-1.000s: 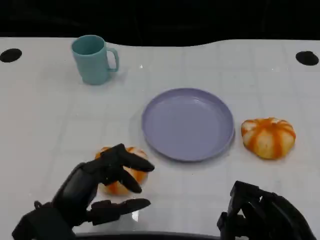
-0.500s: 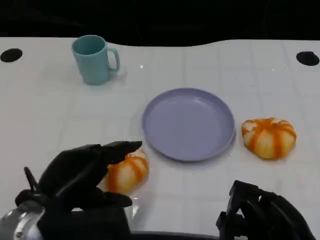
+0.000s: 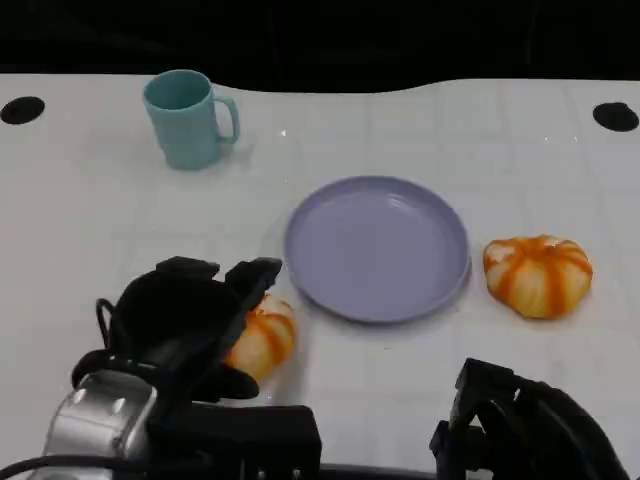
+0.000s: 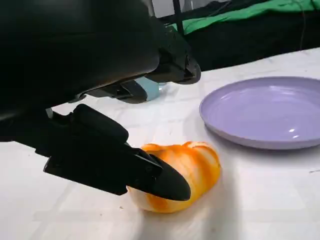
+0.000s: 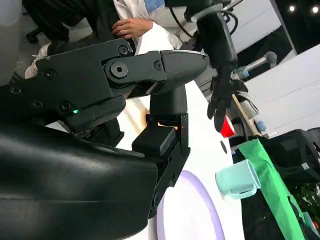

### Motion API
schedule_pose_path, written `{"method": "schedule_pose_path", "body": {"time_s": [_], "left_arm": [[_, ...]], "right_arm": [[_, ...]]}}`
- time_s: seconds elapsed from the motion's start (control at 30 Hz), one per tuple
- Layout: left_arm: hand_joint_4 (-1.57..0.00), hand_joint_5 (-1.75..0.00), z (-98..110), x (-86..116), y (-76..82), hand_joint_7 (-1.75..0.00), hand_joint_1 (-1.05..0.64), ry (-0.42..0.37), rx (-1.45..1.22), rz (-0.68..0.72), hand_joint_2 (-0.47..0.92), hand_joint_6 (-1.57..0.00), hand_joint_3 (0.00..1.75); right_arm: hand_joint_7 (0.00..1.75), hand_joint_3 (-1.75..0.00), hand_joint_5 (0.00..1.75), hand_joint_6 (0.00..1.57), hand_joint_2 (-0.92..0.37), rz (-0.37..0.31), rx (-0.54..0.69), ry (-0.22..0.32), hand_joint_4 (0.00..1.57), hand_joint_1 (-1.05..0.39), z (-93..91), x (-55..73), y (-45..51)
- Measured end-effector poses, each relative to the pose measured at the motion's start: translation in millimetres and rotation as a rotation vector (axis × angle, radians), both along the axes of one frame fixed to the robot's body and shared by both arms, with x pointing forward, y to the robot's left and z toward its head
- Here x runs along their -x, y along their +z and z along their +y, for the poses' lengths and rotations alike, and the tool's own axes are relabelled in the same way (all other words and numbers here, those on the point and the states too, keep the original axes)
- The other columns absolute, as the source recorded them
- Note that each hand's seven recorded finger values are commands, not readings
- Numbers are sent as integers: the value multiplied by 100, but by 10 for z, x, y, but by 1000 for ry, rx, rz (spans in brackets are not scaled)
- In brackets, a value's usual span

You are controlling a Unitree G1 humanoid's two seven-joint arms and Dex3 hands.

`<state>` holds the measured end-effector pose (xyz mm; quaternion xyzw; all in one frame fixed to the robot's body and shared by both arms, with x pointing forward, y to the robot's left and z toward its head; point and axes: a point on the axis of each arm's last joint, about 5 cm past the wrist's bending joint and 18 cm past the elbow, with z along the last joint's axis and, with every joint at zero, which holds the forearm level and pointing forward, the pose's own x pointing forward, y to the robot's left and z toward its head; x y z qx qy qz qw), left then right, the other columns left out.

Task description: Grasp the bread from the table and place it into the plate.

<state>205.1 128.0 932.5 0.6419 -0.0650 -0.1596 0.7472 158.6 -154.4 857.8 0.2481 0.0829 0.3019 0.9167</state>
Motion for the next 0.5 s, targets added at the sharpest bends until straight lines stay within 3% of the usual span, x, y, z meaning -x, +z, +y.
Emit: {"method": "schedule_pose_path", "body": {"time_s": [0.5], "left_arm": [[-42, -9, -176, -245, -192, 0, -72, 38, -81, 130, 88, -31, 0]], "right_arm": [[140, -24, 161, 74, -92, 0, -1, -5, 84, -70, -13, 13, 2]]}}
